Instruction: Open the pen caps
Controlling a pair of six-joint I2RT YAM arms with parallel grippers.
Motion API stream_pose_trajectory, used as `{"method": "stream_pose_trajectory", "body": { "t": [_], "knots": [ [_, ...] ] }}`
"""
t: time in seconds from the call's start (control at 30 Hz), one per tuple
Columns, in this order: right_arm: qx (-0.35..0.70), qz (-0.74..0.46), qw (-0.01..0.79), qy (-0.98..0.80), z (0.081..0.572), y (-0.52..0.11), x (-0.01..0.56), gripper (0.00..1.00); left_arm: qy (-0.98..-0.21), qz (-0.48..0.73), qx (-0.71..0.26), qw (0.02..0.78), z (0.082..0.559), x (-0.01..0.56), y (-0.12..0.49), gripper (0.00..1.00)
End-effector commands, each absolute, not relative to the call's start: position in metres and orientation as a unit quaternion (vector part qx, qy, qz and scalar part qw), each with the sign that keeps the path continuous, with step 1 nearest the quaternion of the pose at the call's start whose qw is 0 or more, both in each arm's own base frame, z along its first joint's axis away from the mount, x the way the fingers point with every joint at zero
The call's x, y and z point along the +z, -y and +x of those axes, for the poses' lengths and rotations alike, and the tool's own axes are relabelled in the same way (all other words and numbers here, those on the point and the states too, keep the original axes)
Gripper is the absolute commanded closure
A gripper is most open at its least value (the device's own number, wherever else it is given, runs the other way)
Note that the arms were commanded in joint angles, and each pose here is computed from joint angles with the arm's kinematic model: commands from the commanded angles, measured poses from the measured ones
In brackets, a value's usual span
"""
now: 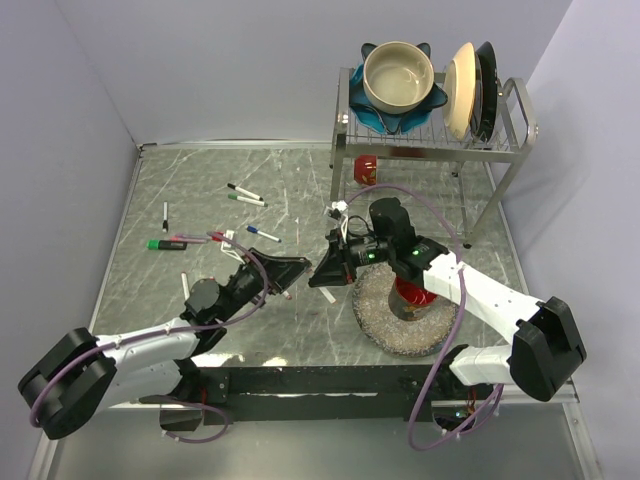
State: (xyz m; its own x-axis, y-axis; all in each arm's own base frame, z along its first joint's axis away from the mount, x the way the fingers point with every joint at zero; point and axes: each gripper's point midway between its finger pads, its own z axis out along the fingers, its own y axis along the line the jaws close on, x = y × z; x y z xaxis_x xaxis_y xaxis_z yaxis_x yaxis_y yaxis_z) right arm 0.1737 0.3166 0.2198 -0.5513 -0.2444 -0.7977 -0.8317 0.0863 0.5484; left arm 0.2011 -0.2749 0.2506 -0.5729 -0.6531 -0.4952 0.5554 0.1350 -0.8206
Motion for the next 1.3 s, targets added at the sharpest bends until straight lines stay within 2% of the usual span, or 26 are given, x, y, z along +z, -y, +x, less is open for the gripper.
{"method": "stream_pose_trajectory", "body": {
  "t": [0.0,0.13,0.17,0.23,0.33,0.4,0.47,0.5,0.53,0.63,0.8,0.93,1.07,1.2,1.27],
  "knots": [
    [0.56,-0.4,0.282,-0.668,0.174,-0.321,0.229,1.0,-0.552,-0.008,-0.68,0.482,0.194,0.284,0.28,0.38],
    [0.56,-0.399,0.282,-0.669,0.174,-0.321,0.23,1.0,-0.551,0.001,-0.686,0.475,0.193,0.284,0.285,0.5],
    [0.559,-0.398,0.283,-0.669,0.174,-0.321,0.23,1.0,-0.549,0.002,-0.688,0.475,0.193,0.285,0.285,0.61],
    [0.558,-0.396,0.284,-0.672,0.176,-0.32,0.228,1.0,-0.548,0.006,-0.691,0.471,0.192,0.287,0.287,0.71],
    [0.558,-0.397,0.286,-0.67,0.176,-0.319,0.229,1.0,-0.55,0.009,-0.691,0.47,0.192,0.289,0.289,0.99],
    [0.556,-0.397,0.287,-0.671,0.175,-0.317,0.227,1.0,-0.552,-0.014,-0.674,0.491,0.202,0.289,0.281,0.99],
    [0.554,-0.399,0.289,-0.671,0.174,-0.315,0.224,1.0,-0.538,-0.051,-0.636,0.55,0.219,0.306,0.255,0.99],
    [0.552,-0.4,0.285,-0.674,0.172,-0.313,0.218,1.0,-0.564,-0.078,-0.598,0.564,0.235,0.3,0.246,0.99],
    [0.55,-0.404,0.283,-0.674,0.17,-0.313,0.215,1.0,-0.543,-0.097,-0.577,0.602,0.244,0.318,0.221,0.99],
    [0.54,-0.414,0.274,-0.68,0.165,-0.309,0.203,1.0,-0.519,-0.151,-0.533,0.651,0.265,0.34,0.171,0.99],
    [0.519,-0.427,0.265,-0.692,0.169,-0.309,0.192,1.0,-0.513,-0.18,-0.508,0.668,0.28,0.349,0.136,0.99],
    [0.45,-0.408,0.3,-0.735,0.199,-0.306,0.18,1.0,-0.566,-0.159,-0.515,0.623,0.28,0.327,0.154,0.99],
    [0.356,-0.373,0.342,-0.786,0.234,-0.297,0.159,1.0,-0.689,-0.185,-0.477,0.513,0.277,0.248,0.167,0.99],
    [0.279,-0.333,0.366,-0.823,0.266,-0.293,0.144,1.0,-0.744,-0.174,-0.478,0.432,0.251,0.199,0.182,0.99],
    [0.266,-0.312,0.365,-0.836,0.276,-0.295,0.14,1.0,-0.761,-0.169,-0.467,0.416,0.245,0.187,0.188,0.99]
  ]
}}
